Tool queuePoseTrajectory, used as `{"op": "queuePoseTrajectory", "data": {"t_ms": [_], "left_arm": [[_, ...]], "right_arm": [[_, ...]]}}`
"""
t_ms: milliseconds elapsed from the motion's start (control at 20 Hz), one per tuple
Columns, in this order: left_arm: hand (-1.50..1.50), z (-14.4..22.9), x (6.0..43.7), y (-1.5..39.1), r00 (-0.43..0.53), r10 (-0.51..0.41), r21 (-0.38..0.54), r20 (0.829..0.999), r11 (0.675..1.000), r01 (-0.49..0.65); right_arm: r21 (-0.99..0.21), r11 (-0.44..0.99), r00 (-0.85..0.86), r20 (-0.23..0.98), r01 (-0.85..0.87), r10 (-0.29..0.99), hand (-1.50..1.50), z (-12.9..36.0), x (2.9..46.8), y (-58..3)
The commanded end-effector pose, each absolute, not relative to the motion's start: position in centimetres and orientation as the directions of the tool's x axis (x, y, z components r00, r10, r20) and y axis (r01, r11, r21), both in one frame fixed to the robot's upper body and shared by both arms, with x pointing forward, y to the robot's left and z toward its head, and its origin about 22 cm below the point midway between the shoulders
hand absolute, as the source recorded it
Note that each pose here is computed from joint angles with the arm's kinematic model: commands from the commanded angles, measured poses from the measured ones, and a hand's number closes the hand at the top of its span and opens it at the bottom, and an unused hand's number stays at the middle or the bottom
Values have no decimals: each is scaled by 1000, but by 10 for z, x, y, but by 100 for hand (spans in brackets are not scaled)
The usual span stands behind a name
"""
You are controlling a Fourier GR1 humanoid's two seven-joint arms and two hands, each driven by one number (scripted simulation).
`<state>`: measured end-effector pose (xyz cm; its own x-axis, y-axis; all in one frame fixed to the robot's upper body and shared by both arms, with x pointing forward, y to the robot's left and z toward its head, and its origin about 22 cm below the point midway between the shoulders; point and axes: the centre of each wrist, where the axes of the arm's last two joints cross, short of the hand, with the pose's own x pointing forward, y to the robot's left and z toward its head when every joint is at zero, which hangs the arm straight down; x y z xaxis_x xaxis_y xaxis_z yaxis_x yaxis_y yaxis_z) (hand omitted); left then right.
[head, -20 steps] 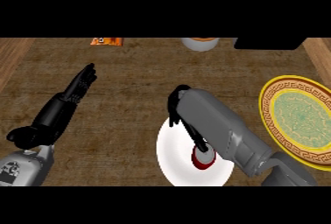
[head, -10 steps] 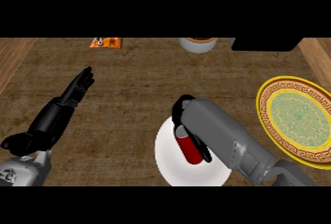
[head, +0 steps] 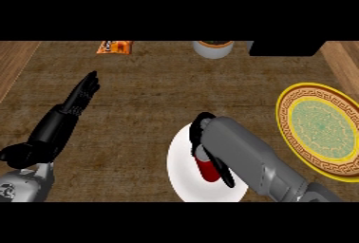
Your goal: Pick the can from the plate and place it in the plate
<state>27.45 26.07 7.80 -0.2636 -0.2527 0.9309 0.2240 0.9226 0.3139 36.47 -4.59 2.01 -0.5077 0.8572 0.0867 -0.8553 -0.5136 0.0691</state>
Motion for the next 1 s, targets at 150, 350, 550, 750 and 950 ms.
{"op": "queuePoseTrajectory", "data": {"t_ms": [150,350,550,750,950], "left_arm": [[0,82,281,263,-260,-243,305,935,923,234],[0,78,286,269,-276,-239,308,931,919,245],[0,73,279,269,-277,-264,333,924,912,239],[0,68,272,277,-208,-260,299,943,937,181],[0,63,269,290,-168,-282,306,944,942,139]], "right_arm": [[134,-619,-588,214,-774,780,150,3,333,-51],[86,-615,-590,206,-784,780,150,7,332,-62],[-12,-590,-583,167,-807,795,150,14,329,-53],[-572,-313,-369,-18,-758,929,150,51,320,-47],[-838,-137,-226,-16,-529,974,150,91,317,-50]]}}
